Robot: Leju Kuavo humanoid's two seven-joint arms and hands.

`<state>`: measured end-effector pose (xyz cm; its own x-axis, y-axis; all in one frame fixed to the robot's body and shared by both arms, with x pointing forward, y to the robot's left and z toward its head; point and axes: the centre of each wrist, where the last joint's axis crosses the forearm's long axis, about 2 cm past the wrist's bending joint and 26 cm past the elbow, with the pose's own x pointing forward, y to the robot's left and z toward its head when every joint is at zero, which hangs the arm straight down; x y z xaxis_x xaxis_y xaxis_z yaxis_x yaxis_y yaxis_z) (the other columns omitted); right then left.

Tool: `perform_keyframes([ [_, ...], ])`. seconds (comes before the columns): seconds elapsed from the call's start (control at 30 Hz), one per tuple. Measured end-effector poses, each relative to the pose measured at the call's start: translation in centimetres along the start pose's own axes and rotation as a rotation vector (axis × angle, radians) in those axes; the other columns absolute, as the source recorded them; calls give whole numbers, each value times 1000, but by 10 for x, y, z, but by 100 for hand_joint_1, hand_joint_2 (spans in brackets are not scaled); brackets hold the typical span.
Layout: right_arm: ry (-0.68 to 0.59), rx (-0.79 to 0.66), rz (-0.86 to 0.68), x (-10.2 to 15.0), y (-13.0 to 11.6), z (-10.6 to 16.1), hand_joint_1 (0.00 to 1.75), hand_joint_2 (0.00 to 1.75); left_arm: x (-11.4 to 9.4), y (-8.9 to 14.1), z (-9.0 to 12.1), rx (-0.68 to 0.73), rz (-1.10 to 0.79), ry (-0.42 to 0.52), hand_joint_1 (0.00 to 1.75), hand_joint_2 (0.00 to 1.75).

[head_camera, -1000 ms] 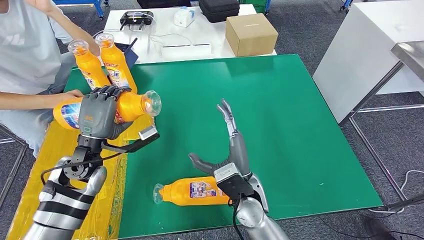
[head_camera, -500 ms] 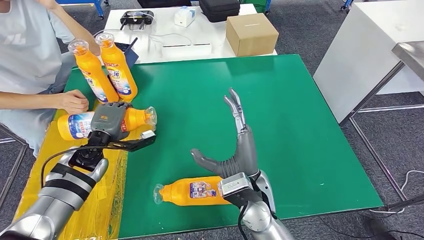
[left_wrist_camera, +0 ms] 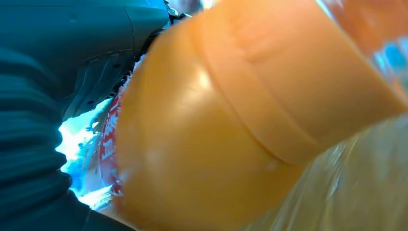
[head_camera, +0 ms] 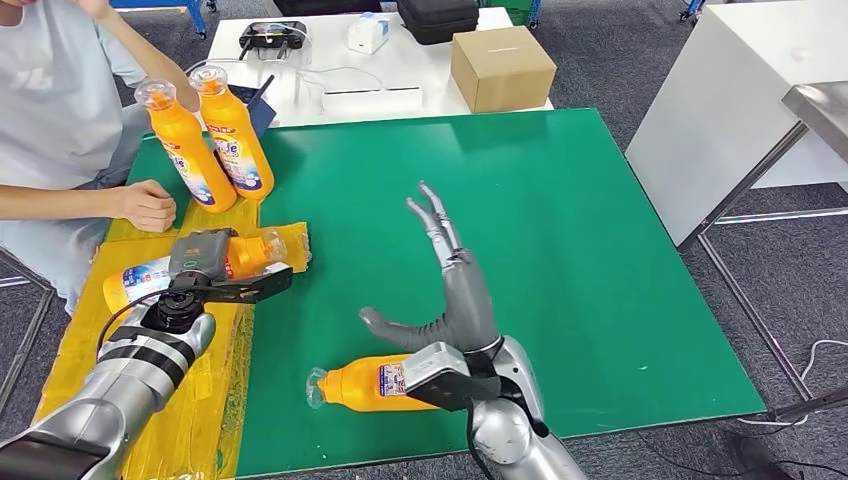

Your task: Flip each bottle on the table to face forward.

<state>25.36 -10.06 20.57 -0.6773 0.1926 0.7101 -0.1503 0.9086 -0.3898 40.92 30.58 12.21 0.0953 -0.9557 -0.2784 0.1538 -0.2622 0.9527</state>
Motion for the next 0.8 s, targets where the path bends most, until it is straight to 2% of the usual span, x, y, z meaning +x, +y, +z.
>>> perform_keyframes([
  [0.13,23,137,66,-6,10,-1,0,175,-7,-14,0,-74,13,31,0,175],
  [0.47,66,346,186,-18,24,1,0,175,-16,-21,-2,-150,66,51,0,175],
  [0.6,119,469,308,-33,32,10,0,175,-16,-24,-1,-121,188,-6,0,175],
  [0.8,192,583,452,-56,36,36,0,175,-6,-29,12,49,483,-133,0,175],
])
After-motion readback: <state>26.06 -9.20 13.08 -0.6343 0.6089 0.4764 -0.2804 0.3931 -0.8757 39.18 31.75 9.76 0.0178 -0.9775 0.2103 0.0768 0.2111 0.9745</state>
